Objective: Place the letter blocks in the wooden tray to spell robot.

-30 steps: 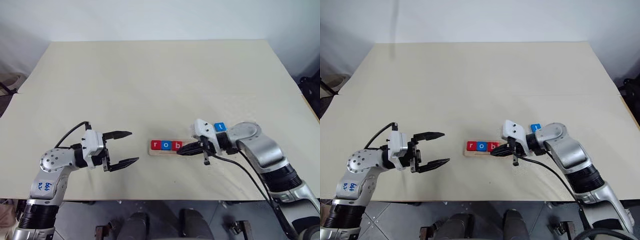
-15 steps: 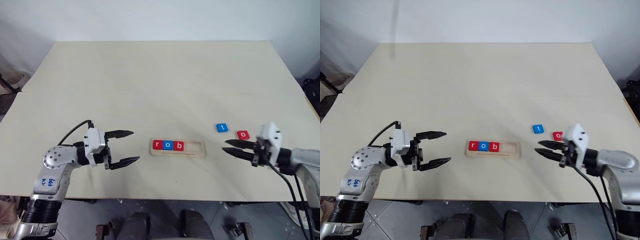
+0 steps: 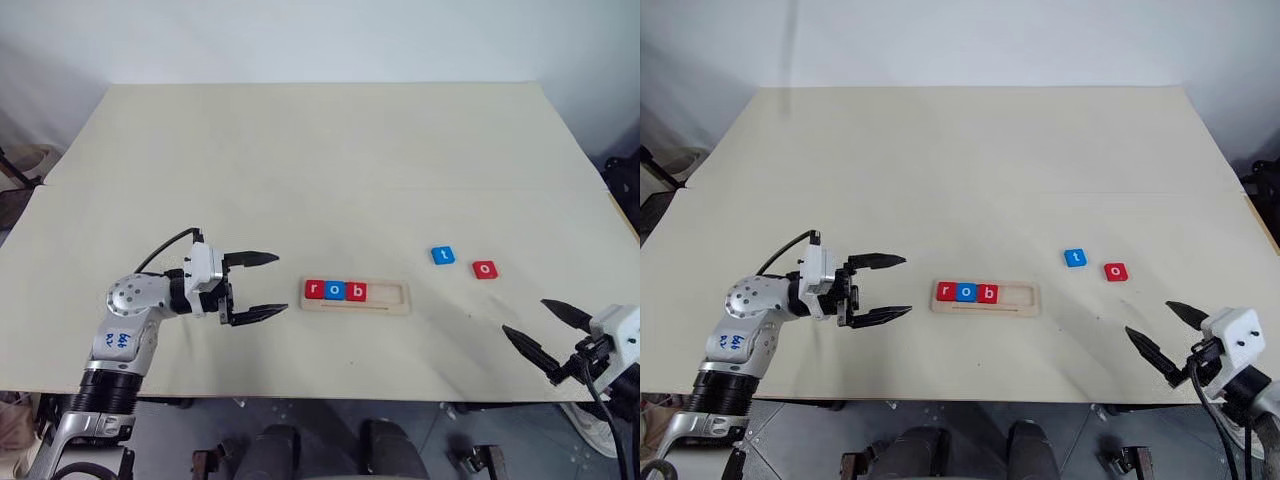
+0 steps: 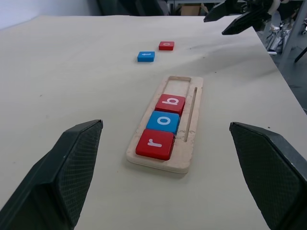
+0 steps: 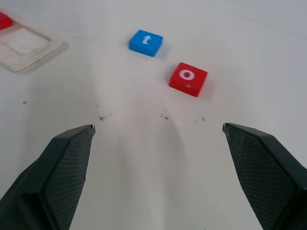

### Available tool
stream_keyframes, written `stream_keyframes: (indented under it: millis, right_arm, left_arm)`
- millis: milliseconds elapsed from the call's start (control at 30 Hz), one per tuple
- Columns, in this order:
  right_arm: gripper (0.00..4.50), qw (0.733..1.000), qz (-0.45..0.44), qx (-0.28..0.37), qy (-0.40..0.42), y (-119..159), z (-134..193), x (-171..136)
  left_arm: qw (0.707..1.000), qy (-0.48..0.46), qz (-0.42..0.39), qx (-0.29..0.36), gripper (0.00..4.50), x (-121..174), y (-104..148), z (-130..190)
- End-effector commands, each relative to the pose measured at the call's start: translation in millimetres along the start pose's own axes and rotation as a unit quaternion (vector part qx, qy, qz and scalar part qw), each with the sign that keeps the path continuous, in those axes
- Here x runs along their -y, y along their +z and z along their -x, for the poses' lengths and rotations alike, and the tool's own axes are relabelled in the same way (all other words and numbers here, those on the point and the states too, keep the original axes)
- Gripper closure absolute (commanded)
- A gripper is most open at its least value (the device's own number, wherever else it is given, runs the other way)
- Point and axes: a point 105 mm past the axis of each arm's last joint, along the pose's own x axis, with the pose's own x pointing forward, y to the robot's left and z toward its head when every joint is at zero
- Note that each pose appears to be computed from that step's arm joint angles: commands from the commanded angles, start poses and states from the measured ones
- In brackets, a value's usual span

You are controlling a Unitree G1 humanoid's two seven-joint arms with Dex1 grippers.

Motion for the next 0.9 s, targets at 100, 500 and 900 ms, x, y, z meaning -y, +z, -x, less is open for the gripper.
stream_keyframes:
  millis: [100, 500, 900]
  right_arm:
    - [0.02, 0.999, 0.021, 0.035, -0.012, 20, 2, 1]
    - [0.02, 1.0, 0.008, -0.001, -0.013, 37, -33, 3]
    - [0.02, 0.995, -0.031, -0.093, -0.016, 49, -77, 14]
  left_arm:
    - [1.0, -0.006, -0.016, 0.005, 0.0, -3, 7, -1]
    - [1.0, -0.001, -0.016, 0.006, 0.0, -2, 7, 0]
    - [1.0, 0.008, -0.016, 0.006, 0.0, 1, 6, 1]
